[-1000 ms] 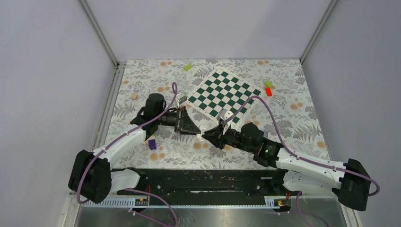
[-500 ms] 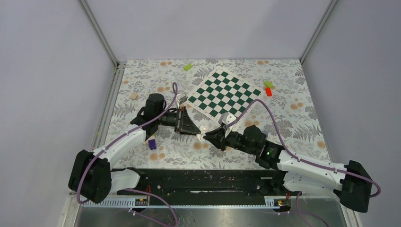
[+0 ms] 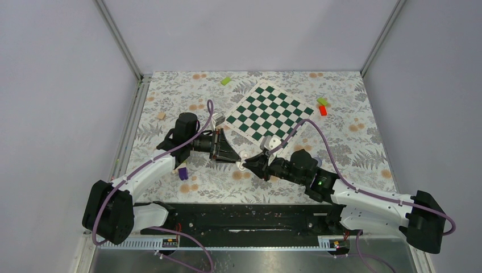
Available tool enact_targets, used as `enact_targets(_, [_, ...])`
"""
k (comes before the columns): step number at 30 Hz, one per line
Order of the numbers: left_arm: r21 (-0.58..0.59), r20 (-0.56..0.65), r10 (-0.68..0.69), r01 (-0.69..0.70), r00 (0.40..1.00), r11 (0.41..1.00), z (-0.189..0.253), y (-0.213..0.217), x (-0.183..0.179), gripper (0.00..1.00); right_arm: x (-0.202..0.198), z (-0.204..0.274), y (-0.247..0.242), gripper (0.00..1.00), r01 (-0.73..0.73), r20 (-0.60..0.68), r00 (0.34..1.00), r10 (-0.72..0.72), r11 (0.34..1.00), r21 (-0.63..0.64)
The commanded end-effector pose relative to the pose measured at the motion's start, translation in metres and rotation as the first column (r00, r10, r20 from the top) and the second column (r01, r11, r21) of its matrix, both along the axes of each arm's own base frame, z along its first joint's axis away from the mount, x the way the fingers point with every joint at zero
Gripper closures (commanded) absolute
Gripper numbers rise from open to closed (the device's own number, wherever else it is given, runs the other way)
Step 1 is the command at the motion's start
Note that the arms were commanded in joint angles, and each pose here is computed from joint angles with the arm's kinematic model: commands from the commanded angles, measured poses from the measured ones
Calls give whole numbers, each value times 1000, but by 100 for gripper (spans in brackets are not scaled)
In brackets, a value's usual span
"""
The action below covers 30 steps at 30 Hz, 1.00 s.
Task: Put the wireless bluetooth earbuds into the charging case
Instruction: Insert the left earbud into the left side groove of the charging case.
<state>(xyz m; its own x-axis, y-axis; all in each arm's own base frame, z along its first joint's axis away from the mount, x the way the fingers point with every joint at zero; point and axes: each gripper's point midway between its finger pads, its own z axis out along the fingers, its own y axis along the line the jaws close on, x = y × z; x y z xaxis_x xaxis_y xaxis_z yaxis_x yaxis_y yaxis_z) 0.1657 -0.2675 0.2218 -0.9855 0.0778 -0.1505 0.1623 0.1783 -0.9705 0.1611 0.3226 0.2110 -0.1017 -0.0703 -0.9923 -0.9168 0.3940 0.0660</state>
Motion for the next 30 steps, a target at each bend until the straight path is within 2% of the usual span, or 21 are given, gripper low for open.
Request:
enact_targets(1, [-73, 93, -59, 65, 994, 995, 26, 0, -9, 100, -5, -10, -1, 74, -26, -4, 1000, 26, 998, -61])
enact_targets(17, [-80, 91, -58, 65, 994, 995, 27, 0, -8, 100, -3, -10, -10, 71, 15, -11, 1000, -16, 998, -62])
enact_targets(30, [-90, 91, -61, 69, 994, 994, 29, 0, -9, 100, 3, -2, 8, 72, 8, -49, 999, -10, 999, -48])
